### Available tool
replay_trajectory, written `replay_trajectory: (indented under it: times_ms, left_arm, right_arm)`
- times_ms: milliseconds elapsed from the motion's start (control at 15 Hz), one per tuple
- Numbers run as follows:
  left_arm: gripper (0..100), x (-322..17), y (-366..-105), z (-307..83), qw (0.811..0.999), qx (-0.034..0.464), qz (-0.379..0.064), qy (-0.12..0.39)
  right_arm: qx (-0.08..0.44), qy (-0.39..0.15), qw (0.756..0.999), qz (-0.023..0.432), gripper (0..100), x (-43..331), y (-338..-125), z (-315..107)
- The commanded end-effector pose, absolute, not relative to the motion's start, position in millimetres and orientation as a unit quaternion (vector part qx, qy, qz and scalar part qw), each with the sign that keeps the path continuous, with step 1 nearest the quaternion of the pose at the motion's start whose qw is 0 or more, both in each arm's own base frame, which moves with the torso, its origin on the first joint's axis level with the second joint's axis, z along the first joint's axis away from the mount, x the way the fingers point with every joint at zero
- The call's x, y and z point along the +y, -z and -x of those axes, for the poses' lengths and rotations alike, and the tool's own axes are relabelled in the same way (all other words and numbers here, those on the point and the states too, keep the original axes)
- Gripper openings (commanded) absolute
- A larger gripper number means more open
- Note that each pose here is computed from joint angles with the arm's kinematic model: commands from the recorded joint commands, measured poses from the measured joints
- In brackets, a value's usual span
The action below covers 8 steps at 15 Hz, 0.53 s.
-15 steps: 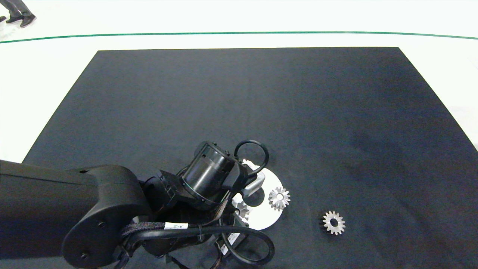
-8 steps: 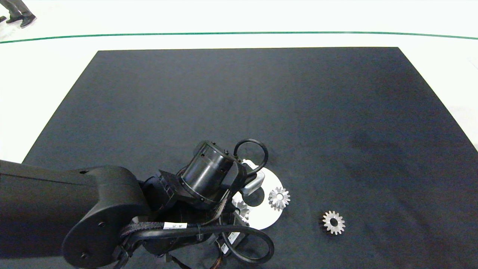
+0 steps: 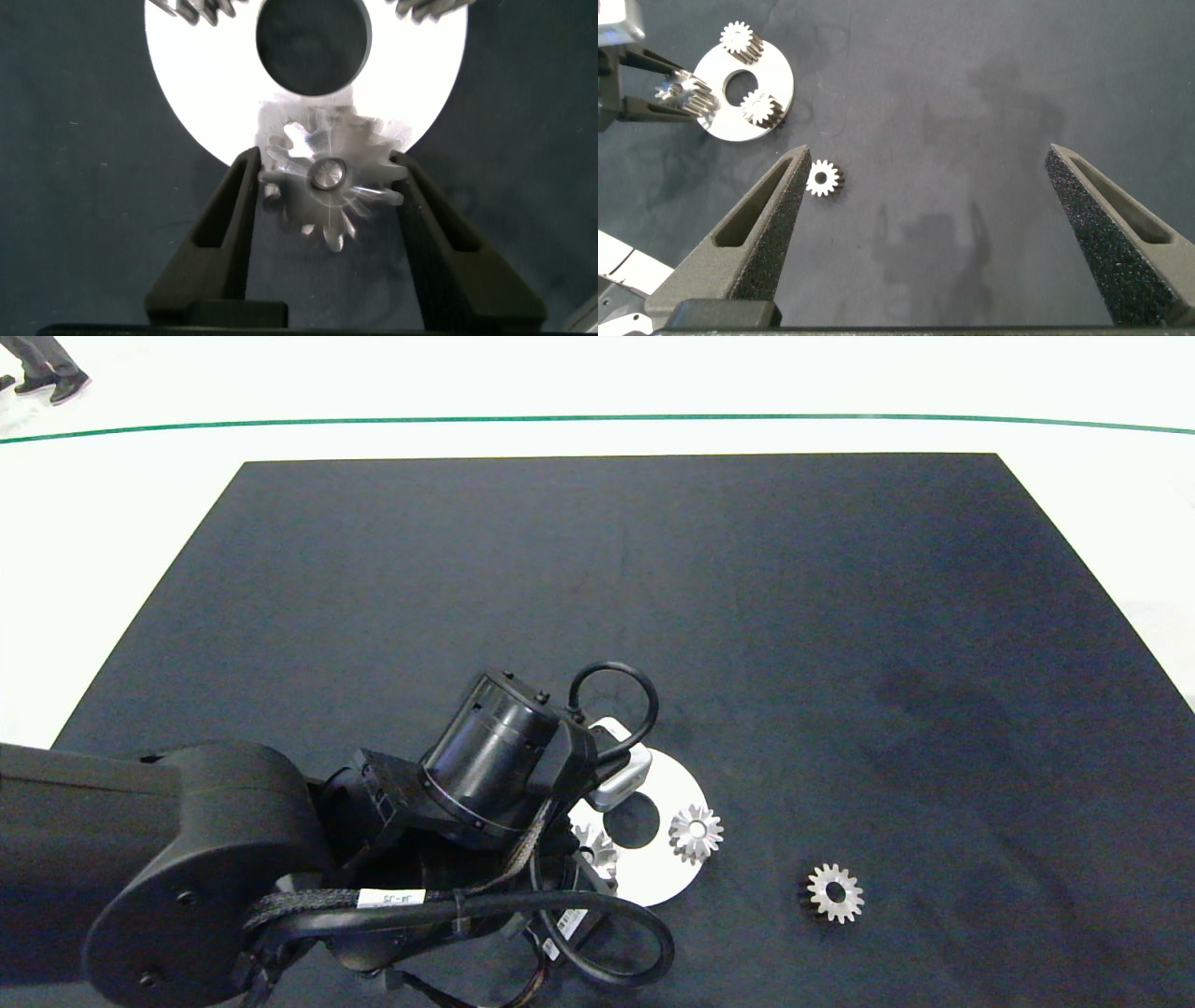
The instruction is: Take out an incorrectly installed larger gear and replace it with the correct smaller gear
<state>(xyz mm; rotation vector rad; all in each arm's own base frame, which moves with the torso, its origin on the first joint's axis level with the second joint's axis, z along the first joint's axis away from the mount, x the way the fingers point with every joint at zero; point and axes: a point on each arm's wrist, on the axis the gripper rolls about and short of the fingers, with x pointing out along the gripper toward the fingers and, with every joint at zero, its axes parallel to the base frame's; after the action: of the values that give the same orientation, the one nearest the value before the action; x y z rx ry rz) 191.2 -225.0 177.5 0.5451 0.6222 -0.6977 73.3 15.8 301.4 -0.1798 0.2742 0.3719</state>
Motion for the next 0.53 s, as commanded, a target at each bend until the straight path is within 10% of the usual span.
replay_trajectory:
  times_ms: [67, 533]
  left_arm:
    - [0, -217, -189, -184, 0.864, 0.281, -0.252, 0.333]
    - [0, -192, -200, -167, 0.875, 0.267, -0.241, 0.323]
  right_arm:
    - [0.137, -0.185, 0.969, 0.089, 100, 16, -301, -73]
    - [0.138, -0.185, 0.969, 0.090, 100, 16, -301, -73]
